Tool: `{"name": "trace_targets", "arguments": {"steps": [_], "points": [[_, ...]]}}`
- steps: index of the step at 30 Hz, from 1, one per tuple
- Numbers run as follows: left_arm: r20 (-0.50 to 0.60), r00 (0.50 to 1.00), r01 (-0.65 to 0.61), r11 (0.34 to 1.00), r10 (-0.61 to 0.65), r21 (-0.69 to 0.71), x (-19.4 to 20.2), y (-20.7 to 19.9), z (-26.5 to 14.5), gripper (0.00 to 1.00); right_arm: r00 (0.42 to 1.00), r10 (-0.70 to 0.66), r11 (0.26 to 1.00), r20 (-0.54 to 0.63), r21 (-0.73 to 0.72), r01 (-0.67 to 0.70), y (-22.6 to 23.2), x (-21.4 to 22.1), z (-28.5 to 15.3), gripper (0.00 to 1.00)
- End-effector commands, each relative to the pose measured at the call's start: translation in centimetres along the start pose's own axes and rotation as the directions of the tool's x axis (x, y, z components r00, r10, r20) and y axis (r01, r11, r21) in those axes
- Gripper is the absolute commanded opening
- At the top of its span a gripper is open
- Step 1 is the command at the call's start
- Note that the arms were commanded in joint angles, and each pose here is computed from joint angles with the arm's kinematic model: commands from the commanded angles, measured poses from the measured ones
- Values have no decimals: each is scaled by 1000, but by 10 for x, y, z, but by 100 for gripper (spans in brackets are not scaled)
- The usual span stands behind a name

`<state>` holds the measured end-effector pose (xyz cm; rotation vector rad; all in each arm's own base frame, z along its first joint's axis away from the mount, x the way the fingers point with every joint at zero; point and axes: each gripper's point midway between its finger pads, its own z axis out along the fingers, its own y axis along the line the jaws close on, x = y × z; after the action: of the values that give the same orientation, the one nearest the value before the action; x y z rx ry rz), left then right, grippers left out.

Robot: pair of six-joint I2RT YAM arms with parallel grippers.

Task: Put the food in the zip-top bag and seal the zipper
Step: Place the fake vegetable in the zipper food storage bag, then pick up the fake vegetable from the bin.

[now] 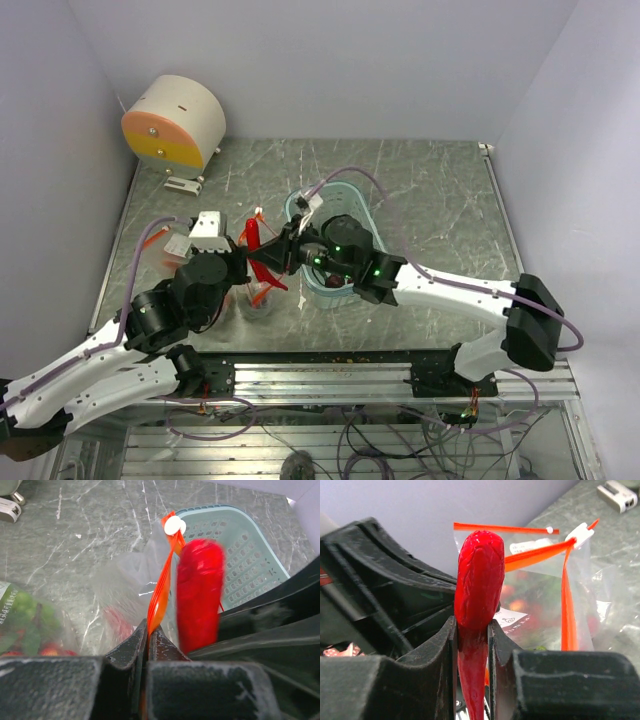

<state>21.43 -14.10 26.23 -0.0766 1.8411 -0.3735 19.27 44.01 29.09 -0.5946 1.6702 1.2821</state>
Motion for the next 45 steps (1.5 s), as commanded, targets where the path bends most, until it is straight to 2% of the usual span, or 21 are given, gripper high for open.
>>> {"name": "trace_targets", "arguments": {"steps": [1,8,13,15,17,18,20,23,24,29,32,35,39,45], "points": [[25,999,35,999,-36,40,-6,-10,2,7,994,88,994,71,60,-92,-6,-4,14,0],[42,998,48,998,-49,39,-12,-5,-3,7,993,114,941,-16,322,-103,-57,38,21,0],[45,998,51,998,-53,34,-12,-3,-5,7,990,100,912,-100,406,-51,-72,58,27,0],[44,998,51,998,-53,38,-11,-4,-4,7,987,91,906,-132,423,-27,-74,64,28,5],[40,998,50,998,-52,40,-10,-5,-3,7,985,72,904,-156,428,2,-74,66,31,14],[37,998,49,998,-50,41,-9,-6,-3,7,985,61,905,-160,426,13,-73,65,30,24],[32,998,45,998,-46,42,-7,-6,-2,7,987,34,914,-155,405,32,-66,57,29,46],[29,999,43,998,-44,37,-5,-5,-2,7,993,-6,922,-119,384,52,-53,40,21,90],[28,999,43,998,-44,34,-4,-4,-2,7,994,-21,921,-104,385,60,-50,33,16,98],[26,999,48,999,-48,8,3,5,-2,7,995,-100,909,-10,406,95,-35,-9,-20,100],[28,998,49,999,-49,-3,3,9,-3,7,993,-116,857,24,508,88,-47,-30,-47,100],[34,998,49,999,-48,-6,-1,11,-6,7,992,-117,746,-53,655,123,-75,-31,-71,100],[42,998,47,999,-47,-1,-5,12,-9,7,981,-39,611,-192,772,175,-119,-8,-94,100],[40,999,35,999,-35,-1,-8,14,-13,7,939,146,558,-312,809,182,-177,22,-112,88]]}}
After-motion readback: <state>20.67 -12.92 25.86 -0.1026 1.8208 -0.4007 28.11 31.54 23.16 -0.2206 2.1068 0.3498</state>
